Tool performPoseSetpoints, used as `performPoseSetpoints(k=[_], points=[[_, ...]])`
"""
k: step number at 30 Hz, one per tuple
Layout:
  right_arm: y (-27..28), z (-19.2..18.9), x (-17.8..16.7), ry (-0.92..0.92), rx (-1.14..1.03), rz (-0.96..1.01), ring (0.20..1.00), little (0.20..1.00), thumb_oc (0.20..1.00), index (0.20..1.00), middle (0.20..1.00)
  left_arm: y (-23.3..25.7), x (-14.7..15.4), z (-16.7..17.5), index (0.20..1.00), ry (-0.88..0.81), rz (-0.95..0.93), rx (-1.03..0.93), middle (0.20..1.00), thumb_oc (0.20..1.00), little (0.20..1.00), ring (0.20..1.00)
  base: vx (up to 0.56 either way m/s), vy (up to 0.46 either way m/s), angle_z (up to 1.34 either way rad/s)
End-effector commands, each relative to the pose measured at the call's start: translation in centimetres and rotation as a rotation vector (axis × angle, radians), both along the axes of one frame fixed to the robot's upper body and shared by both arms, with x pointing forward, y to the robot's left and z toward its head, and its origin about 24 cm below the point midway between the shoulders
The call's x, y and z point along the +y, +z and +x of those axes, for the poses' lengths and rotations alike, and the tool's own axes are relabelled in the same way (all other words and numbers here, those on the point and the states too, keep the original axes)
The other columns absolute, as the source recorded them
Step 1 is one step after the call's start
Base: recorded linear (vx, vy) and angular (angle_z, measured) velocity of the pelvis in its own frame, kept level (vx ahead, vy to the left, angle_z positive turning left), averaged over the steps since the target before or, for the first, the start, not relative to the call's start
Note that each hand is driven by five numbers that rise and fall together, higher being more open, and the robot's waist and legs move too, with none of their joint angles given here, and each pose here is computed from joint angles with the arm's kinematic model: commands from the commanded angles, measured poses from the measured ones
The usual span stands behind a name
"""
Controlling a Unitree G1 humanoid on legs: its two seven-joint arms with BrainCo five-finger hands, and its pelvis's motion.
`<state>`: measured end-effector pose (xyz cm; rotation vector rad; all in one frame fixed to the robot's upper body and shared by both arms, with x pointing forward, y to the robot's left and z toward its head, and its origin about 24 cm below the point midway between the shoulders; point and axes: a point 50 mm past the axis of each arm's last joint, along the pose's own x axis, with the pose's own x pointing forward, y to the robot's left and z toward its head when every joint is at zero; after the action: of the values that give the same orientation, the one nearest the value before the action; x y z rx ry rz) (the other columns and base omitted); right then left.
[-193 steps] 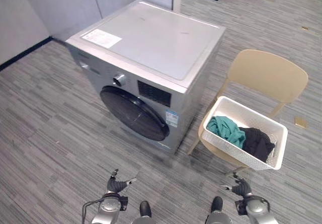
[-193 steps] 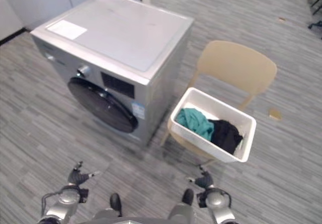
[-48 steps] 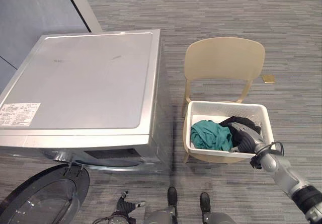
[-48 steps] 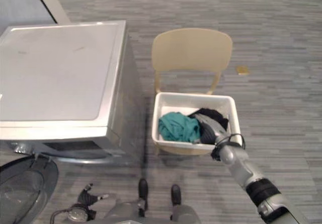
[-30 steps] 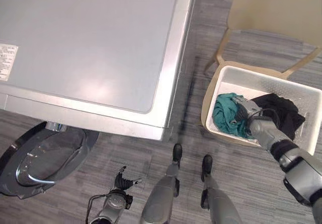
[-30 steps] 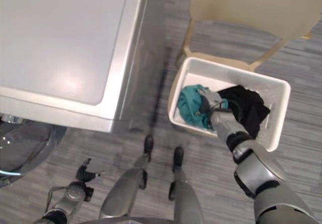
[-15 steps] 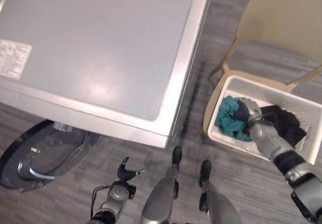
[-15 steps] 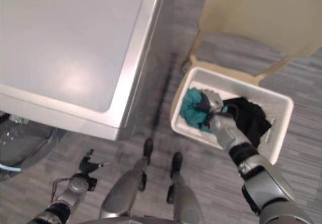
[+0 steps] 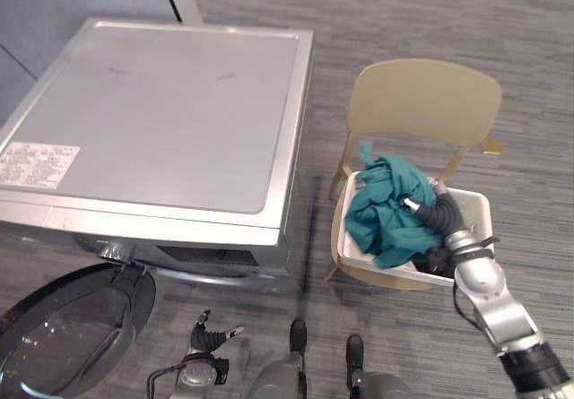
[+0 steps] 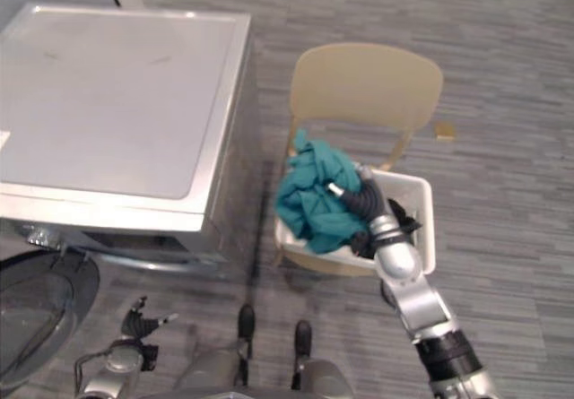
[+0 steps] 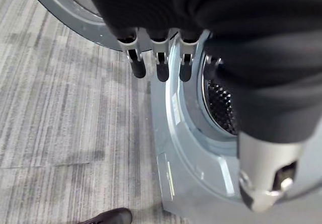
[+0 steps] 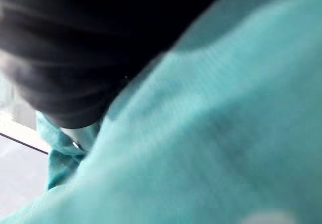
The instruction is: Grab the laundry basket,head to the washer,open it,put in the laundry and shut it.
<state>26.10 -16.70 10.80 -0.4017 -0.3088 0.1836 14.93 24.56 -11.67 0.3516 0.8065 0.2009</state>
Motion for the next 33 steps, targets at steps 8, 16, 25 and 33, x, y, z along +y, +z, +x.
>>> performPoseSetpoints(k=[8, 16, 25, 33], points=[[6.2, -1.5, 4.4, 0.319, -0.288, 0.174, 0.2, 0.2, 0.2, 0.2, 0.2, 5.5, -0.5, 4.8, 1.0, -0.108, 0.003, -0.332, 1.0, 1.0, 1.0, 1.0, -0.31, -0.206, 0.71], [6.3, -0.8, 4.1, 0.295, -0.299, 0.052, 0.2, 0.2, 0.2, 0.2, 0.2, 11.8, -3.7, 7.6, 1.0, -0.375, -0.009, -0.632, 1.0, 1.0, 1.0, 1.0, -0.32, -0.035, 1.4], [4.1, 0.8, 4.7, 0.317, -0.154, 0.111, 0.2, 0.2, 0.2, 0.2, 0.2, 17.4, -7.4, 9.1, 1.0, -0.64, 0.001, -0.876, 1.0, 1.0, 1.0, 1.0, -0.02, 0.085, 0.69], [3.0, 0.9, 7.7, 0.465, -0.029, 0.298, 0.2, 0.2, 0.2, 0.2, 0.2, 19.7, -10.7, 10.3, 1.0, -0.822, -0.047, -0.959, 1.0, 1.0, 1.0, 1.0, 0.0, 0.067, 0.11]])
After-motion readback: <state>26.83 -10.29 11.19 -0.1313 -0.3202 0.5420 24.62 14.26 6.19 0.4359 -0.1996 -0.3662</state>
